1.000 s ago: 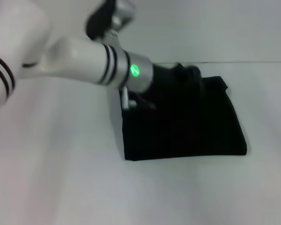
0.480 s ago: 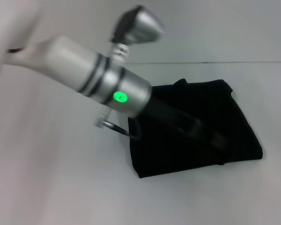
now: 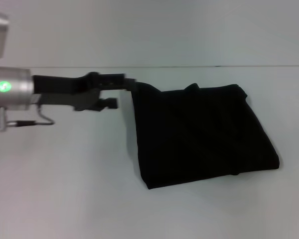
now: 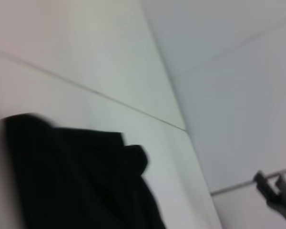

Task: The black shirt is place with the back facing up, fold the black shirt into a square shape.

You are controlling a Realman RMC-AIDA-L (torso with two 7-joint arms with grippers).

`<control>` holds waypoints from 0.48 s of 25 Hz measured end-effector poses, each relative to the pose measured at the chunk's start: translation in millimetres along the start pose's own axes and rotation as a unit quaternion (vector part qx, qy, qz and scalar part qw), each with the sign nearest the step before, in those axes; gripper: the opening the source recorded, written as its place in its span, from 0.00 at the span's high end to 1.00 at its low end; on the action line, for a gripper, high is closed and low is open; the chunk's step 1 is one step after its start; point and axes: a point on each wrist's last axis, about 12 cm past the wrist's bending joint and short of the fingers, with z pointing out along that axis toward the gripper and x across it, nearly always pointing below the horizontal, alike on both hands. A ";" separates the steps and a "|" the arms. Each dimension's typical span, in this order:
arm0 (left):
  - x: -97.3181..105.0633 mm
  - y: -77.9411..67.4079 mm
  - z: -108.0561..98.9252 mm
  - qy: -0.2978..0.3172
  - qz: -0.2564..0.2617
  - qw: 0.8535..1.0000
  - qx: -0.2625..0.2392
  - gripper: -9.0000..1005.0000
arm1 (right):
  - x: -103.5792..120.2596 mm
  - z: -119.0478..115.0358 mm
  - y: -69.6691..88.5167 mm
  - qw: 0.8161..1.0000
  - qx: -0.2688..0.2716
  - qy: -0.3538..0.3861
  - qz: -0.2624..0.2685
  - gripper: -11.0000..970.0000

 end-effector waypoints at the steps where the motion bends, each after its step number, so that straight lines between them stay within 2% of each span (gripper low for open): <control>1: 1.2 3.8 -7.2 -0.004 -0.009 1.000 -0.002 0.15 | -2.8 7.8 3.9 0.999 0.000 0.033 0.006 0.35; 4: 2.7 13.9 -26.3 -0.023 -0.024 0.999 -0.010 0.07 | -8.1 40.0 21.6 0.989 0.002 0.148 0.006 0.35; 8: 2.8 21.5 -41.0 -0.054 -0.029 0.998 -0.014 0.07 | -11.8 81.1 44.8 0.967 0.022 0.252 -0.026 0.35; 12: 2.4 24.9 -48.1 -0.075 -0.026 0.997 -0.014 0.08 | -14.6 122.5 72.2 0.937 0.060 0.334 -0.079 0.36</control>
